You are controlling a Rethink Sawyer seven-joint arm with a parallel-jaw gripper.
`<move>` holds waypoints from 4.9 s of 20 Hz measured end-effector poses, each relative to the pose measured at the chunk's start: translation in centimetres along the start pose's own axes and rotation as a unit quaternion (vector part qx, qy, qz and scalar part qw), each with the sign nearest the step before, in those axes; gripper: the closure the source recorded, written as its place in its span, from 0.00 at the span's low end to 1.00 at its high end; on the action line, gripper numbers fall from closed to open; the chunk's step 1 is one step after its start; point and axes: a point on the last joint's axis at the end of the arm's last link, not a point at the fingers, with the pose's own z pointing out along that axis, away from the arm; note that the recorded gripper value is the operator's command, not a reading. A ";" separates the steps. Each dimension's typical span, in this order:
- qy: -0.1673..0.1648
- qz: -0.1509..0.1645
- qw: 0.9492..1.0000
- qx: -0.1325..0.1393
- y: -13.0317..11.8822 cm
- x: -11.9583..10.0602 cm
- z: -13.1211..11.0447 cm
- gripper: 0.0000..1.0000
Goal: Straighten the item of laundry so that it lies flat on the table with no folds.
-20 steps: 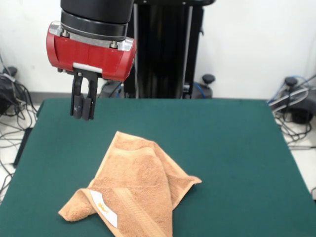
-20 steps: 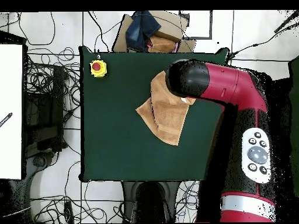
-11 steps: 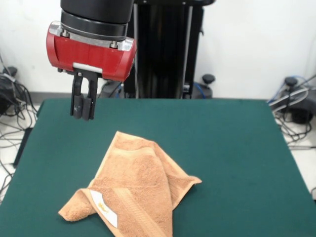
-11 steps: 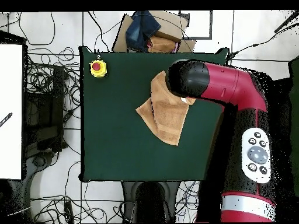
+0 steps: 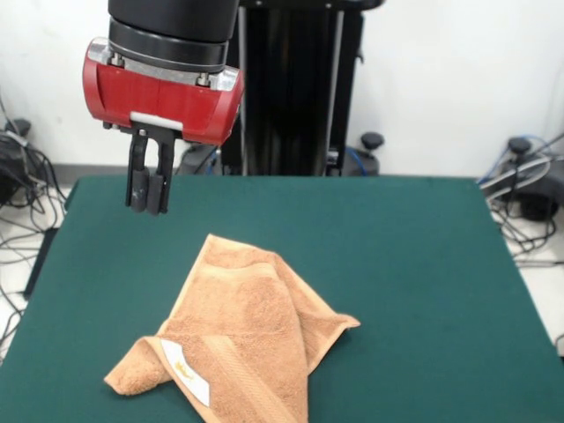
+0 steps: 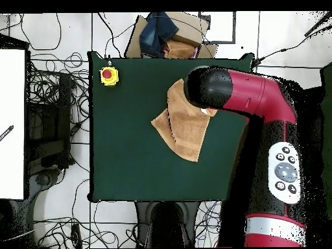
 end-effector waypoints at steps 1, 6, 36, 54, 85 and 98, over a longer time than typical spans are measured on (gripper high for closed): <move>0.000 0.000 1.000 0.000 0.0 0.0 0.0 1.00; 0.000 0.000 1.000 0.000 0.0 0.0 0.0 0.00; -0.053 -0.056 0.997 0.014 8.1 0.6 4.0 0.00; -0.086 -0.053 0.995 0.013 9.4 3.1 11.1 0.00; -0.090 -0.013 0.995 0.038 10.8 5.4 14.9 0.00; -0.075 -0.005 0.997 0.032 12.7 8.8 20.1 0.00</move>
